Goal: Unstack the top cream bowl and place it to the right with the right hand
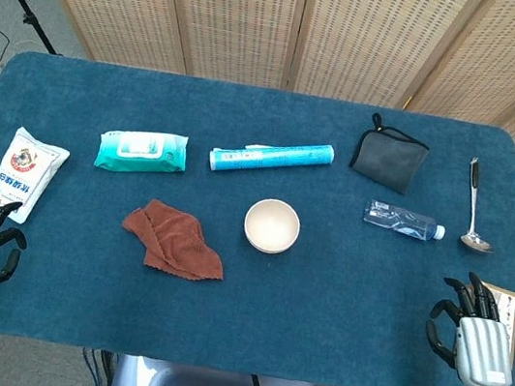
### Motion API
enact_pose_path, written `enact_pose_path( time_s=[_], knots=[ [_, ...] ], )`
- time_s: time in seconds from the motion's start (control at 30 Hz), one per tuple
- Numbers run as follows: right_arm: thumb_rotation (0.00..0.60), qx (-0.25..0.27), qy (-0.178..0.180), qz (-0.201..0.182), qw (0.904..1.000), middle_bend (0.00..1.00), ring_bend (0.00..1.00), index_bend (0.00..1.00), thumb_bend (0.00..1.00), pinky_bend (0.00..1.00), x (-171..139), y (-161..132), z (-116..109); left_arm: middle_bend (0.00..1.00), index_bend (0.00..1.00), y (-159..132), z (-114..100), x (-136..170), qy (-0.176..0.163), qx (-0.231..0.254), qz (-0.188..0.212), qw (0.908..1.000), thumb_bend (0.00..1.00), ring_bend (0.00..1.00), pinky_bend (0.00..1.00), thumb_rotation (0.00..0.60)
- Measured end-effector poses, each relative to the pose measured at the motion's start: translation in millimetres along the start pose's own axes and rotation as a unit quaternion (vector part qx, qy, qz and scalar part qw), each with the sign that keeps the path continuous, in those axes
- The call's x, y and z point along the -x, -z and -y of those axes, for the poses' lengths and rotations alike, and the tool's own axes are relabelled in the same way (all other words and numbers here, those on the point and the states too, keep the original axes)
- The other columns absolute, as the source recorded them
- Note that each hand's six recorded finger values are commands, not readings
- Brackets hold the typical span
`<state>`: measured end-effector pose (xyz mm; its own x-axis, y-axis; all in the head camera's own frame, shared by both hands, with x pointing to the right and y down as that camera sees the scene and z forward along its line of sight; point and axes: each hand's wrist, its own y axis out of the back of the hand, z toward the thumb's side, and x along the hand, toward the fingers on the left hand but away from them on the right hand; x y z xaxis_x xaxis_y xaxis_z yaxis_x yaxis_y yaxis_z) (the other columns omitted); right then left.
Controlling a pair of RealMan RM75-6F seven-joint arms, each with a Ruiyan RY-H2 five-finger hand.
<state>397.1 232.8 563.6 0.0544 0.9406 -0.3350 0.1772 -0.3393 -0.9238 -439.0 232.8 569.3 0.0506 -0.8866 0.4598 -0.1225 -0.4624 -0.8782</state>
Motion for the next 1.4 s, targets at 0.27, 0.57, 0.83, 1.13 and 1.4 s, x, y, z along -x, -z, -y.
enact_pose_path(
  time_s=[0.27, 0.57, 0.83, 1.13, 1.4],
  knots=[
    [0.6, 0.008, -0.016, -0.011, 0.9998, 0.23, 0.02, 0.55, 0.39, 0.1, -2.6, -9.6, 9.6, 0.17, 0.53, 3.2, 2.0, -0.5, 0.005, 0.002, -0.005, 1.0, 0.52, 0.16, 0.35, 0.6],
    [0.6, 0.058, -0.066, -0.058, 0.9944, 0.23, 0.02, 0.55, 0.38, 0.1, -1.7, -64.6, 49.6, 0.17, 0.53, 8.1, 7.7, -0.4, 0.017, 0.01, -0.015, 0.9997, 0.52, 0.16, 0.35, 0.6],
    [0.6, 0.083, -0.088, -0.092, 0.9884, 0.22, 0.02, 0.55, 0.31, 0.1, 7.0, -105.9, 76.7, 0.17, 0.53, 11.2, 7.6, -1.0, 0.018, 0.016, -0.02, 0.9995, 0.52, 0.16, 0.35, 0.6],
    [0.6, 0.083, -0.09, -0.103, 0.9871, 0.22, 0.02, 0.55, 0.31, 0.1, 35.3, -125.7, 90.5, 0.17, 0.53, 19.8, 11.1, -2.7, 0.024, 0.019, -0.034, 0.9989, 0.52, 0.16, 0.35, 0.6],
    [0.6, 0.076, -0.102, -0.109, 0.9859, 0.21, 0.02, 0.55, 0.31, 0.1, 58.1, -140.0, 111.0, 0.17, 0.53, 30.9, 15.4, -4.9, 0.028, 0.016, -0.05, 0.9982, 0.52, 0.16, 0.35, 0.6]
  ],
)
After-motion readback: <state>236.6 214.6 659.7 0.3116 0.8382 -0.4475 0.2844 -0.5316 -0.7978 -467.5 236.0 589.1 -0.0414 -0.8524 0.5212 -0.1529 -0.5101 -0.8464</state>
